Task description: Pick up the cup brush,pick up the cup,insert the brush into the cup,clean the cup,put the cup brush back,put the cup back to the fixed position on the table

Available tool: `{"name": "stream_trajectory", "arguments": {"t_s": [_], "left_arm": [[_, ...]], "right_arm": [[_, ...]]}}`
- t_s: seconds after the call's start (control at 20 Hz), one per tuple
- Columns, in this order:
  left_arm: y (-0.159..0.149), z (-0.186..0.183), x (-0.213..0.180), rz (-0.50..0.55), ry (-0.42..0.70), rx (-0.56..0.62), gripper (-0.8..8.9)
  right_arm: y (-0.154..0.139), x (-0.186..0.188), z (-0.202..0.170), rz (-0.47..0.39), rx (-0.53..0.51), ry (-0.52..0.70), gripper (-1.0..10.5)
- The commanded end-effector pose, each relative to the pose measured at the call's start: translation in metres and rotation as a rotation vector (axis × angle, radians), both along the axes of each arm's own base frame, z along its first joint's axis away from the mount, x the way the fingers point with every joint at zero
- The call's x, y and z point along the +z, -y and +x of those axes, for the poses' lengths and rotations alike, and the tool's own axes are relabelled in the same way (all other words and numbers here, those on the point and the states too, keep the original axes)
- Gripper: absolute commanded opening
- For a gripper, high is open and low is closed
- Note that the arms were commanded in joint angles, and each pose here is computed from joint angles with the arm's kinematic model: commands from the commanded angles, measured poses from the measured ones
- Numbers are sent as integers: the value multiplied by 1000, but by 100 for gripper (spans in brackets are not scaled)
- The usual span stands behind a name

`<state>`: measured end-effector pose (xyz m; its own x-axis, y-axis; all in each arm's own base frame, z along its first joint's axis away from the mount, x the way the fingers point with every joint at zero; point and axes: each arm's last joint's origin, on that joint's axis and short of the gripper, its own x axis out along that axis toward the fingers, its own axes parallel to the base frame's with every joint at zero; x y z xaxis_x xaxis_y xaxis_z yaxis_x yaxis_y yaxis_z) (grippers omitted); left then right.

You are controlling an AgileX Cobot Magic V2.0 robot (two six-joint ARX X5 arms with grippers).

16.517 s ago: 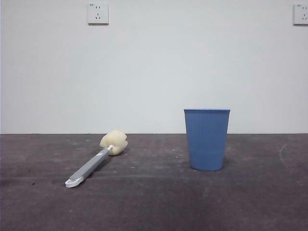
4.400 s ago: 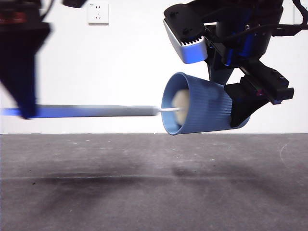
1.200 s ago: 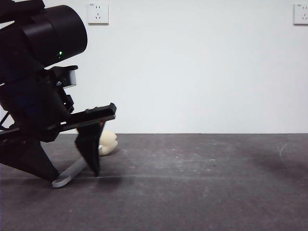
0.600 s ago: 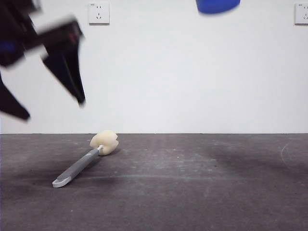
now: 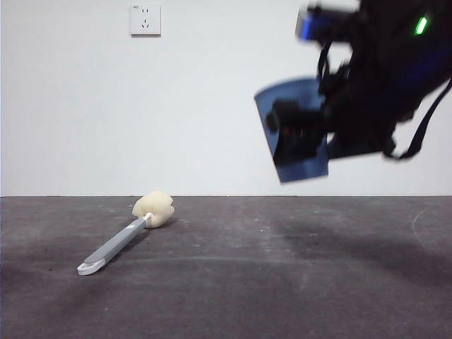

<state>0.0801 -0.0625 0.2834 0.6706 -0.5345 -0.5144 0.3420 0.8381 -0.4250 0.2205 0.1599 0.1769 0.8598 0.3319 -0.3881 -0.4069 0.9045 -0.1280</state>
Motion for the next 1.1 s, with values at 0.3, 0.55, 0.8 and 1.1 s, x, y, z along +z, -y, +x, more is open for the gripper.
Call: {"name": "stream_trajectory", "arguments": {"t_s": [0.3,0.55,0.8,1.1], "left_arm": [[-1,-3,-2,-7,-26,-16,475],[-1,-2,-2,-6,-25,-14,475],[-1,-2,-2,-4,-22,-9,475],[-1,-2,-2,-3,-24,-9,475]], "right_arm": [[8,-52,31,44,-34,-53,-17],[19,-75,42,58,-21,-99,-17],[24,-85,42,47,-1,-181,-16],[26,-92,36,-3,-5,-276,358]]}}
